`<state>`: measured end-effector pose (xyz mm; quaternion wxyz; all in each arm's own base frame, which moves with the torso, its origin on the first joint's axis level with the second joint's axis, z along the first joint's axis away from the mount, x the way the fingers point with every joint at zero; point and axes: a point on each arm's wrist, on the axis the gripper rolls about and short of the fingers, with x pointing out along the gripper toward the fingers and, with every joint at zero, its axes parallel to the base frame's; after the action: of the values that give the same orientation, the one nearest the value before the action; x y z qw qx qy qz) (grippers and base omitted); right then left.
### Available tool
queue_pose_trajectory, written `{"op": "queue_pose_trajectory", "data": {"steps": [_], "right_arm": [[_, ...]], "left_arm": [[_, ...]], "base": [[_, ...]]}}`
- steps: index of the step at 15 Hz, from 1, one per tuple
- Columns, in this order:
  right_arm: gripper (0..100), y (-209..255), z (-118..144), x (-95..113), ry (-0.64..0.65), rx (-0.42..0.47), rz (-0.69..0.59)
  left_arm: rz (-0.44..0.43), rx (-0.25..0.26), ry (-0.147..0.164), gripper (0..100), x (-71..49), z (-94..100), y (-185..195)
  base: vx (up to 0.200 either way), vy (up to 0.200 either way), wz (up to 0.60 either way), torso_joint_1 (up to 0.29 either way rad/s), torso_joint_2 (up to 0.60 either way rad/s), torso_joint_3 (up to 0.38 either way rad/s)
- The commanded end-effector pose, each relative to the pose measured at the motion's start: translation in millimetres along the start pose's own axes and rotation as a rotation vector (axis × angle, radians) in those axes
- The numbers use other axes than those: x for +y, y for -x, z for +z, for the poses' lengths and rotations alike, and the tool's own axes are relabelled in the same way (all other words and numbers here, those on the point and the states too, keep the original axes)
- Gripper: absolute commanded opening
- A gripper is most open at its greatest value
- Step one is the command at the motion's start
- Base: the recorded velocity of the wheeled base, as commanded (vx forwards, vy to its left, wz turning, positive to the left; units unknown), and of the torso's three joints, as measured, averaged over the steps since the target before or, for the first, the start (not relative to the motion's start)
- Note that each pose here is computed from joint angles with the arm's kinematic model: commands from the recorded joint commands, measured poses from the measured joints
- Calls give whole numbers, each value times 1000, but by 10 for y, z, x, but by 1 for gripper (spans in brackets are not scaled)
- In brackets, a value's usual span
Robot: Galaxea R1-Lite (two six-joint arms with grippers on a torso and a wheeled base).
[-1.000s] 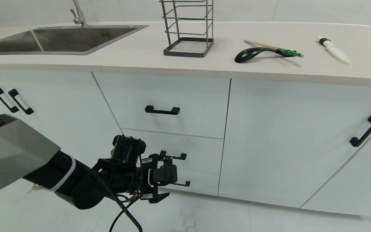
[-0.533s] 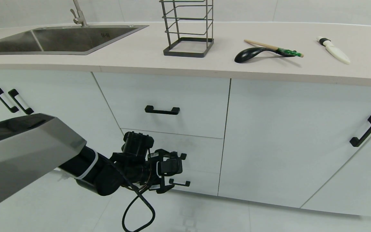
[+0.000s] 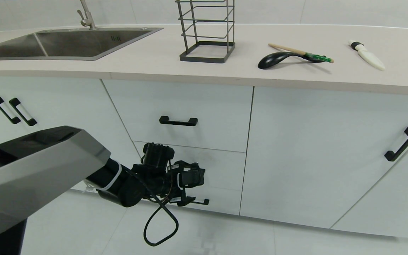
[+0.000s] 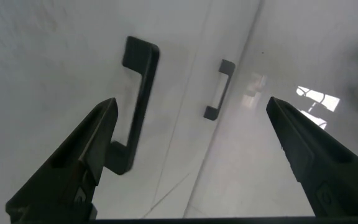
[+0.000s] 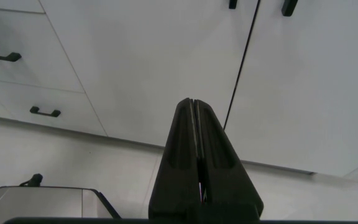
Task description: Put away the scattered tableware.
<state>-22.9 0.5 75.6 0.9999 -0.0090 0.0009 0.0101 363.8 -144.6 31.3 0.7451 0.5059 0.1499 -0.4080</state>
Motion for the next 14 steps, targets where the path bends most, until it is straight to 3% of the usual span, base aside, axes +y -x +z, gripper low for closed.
{"op": "queue_pose_trajectory", "data": {"steps": [1, 6, 8, 11, 14], "right_arm": [[0, 0, 0, 0, 0, 0, 0], [0, 0, 0, 0, 0, 0, 0], [0, 0, 0, 0, 0, 0, 1], [0, 0, 0, 0, 0, 0, 0], [0, 0, 0, 0, 0, 0, 0]], "left_arm": [[-2, 9, 10, 100, 12, -71, -69], [7, 6, 19, 100, 3, -155, -126], [-47, 14, 14, 100, -161, -153, -203], [-87, 16, 8, 100, -283, -132, -242], [-118, 27, 29, 100, -383, -145, -176]], "base": [[0, 0, 0, 0, 0, 0], [0, 0, 0, 0, 0, 0], [0, 0, 0, 0, 0, 0], [0, 0, 0, 0, 0, 0], [0, 0, 0, 0, 0, 0]]}}
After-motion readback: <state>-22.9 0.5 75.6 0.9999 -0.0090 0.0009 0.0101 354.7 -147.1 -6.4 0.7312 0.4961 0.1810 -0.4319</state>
